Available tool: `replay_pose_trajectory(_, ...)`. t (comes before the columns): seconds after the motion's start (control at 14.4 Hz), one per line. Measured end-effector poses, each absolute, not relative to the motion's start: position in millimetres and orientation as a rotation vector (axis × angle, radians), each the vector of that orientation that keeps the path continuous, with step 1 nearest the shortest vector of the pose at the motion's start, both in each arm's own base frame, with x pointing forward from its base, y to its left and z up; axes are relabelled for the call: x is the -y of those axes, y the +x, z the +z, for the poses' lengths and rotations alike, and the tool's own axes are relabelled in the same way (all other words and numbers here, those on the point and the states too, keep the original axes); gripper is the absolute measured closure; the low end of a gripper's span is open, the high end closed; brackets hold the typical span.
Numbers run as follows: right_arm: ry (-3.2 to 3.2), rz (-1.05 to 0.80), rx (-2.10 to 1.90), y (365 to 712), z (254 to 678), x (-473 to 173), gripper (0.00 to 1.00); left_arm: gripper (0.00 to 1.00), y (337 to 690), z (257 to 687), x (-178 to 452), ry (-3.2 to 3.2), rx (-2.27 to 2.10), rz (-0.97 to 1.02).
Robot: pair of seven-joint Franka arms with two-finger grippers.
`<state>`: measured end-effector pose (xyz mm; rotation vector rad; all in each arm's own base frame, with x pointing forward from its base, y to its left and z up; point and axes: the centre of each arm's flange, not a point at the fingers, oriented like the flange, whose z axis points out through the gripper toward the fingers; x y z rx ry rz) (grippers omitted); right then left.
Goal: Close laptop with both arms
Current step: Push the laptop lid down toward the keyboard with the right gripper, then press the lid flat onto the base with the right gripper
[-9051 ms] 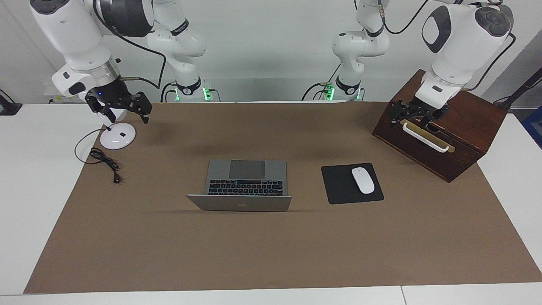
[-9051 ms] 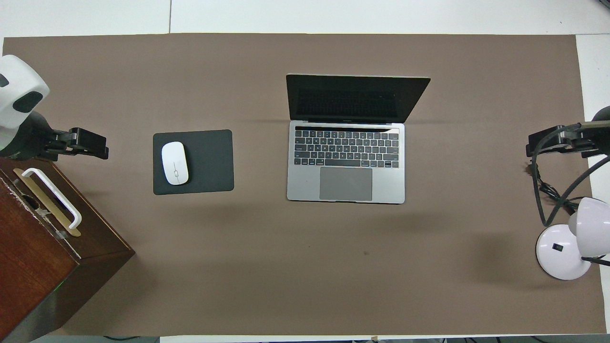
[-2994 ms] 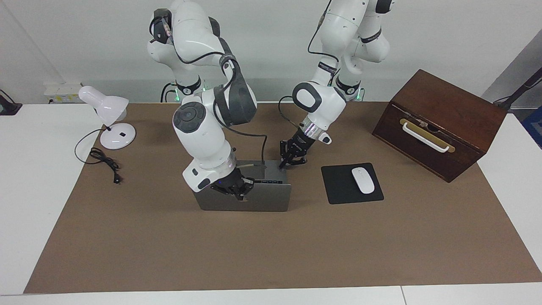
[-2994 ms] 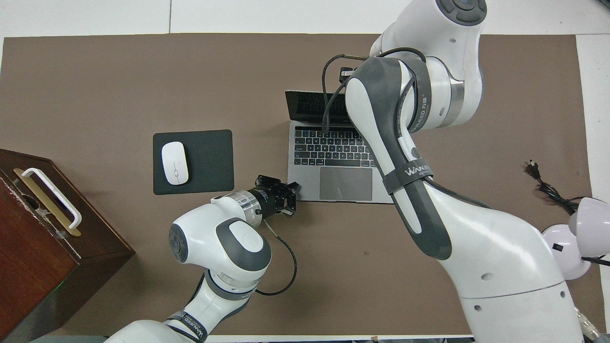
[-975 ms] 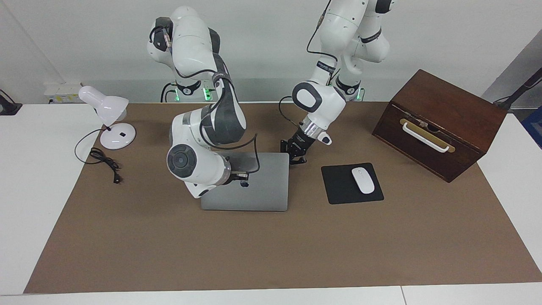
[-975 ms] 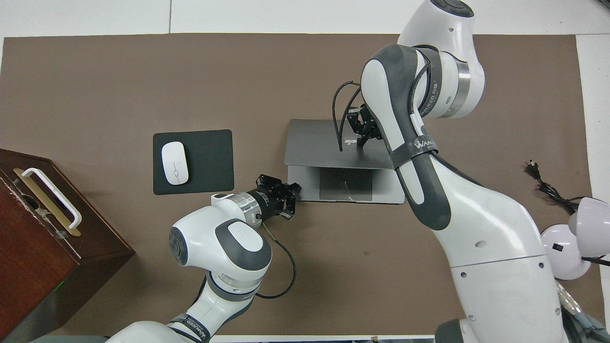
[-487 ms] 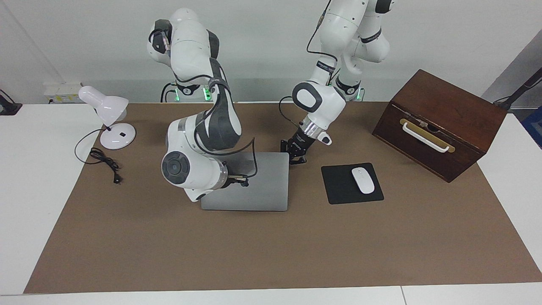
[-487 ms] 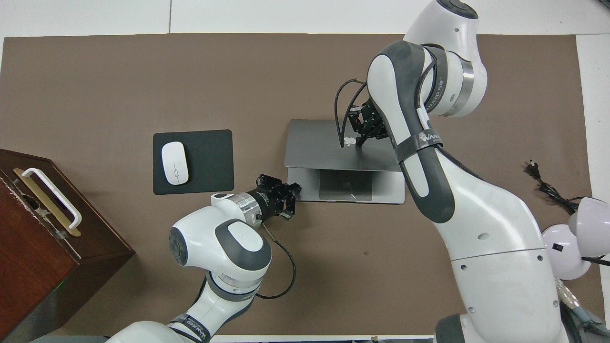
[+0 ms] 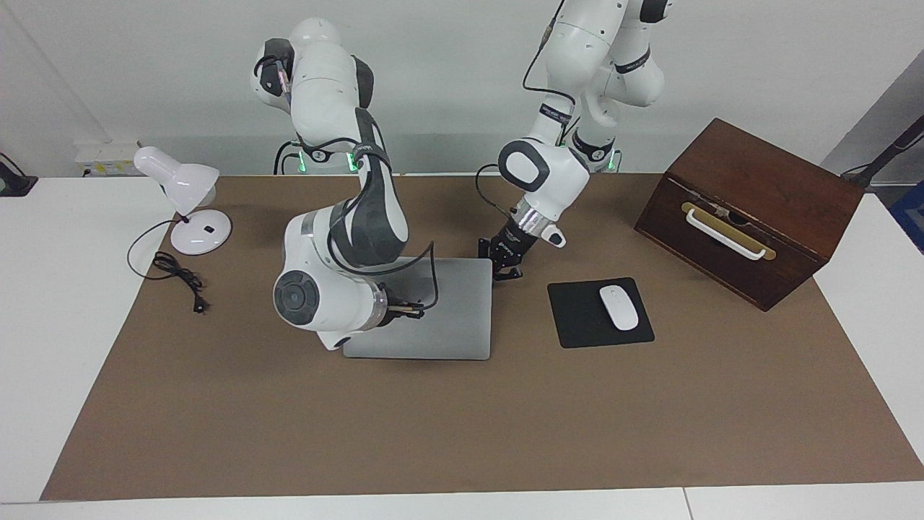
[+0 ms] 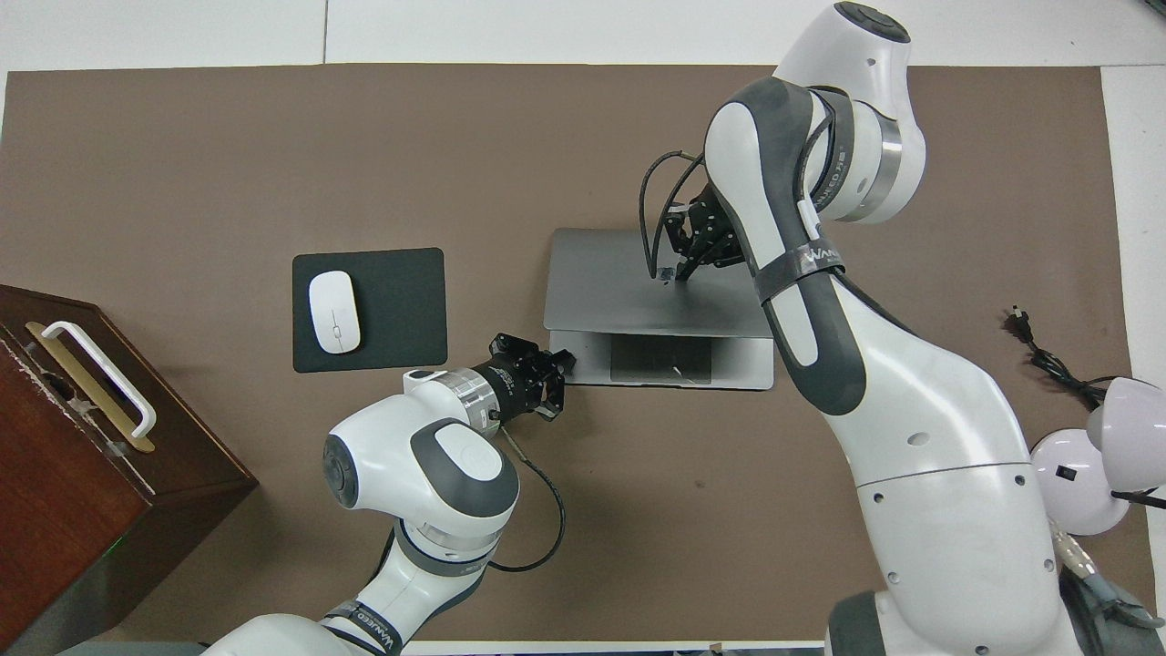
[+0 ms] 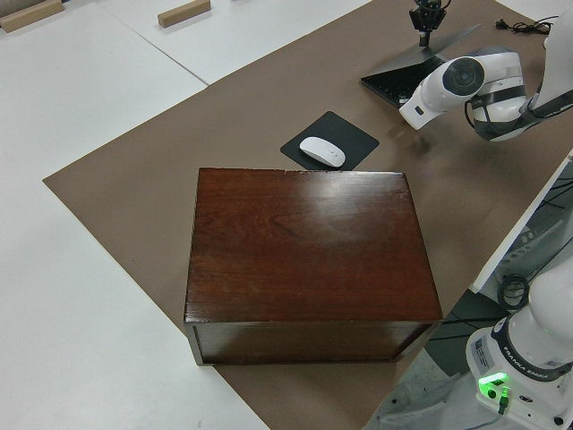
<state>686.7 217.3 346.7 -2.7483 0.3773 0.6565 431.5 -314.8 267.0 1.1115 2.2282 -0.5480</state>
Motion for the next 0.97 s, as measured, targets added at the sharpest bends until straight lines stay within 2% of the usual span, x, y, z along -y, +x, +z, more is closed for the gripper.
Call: replay_pose_trajectory(0.97, -2.737, 0.681, -0.405, 689, 326, -221, 0.99, 0.99, 430, 267, 312, 1.132, -2.215, -0.543)
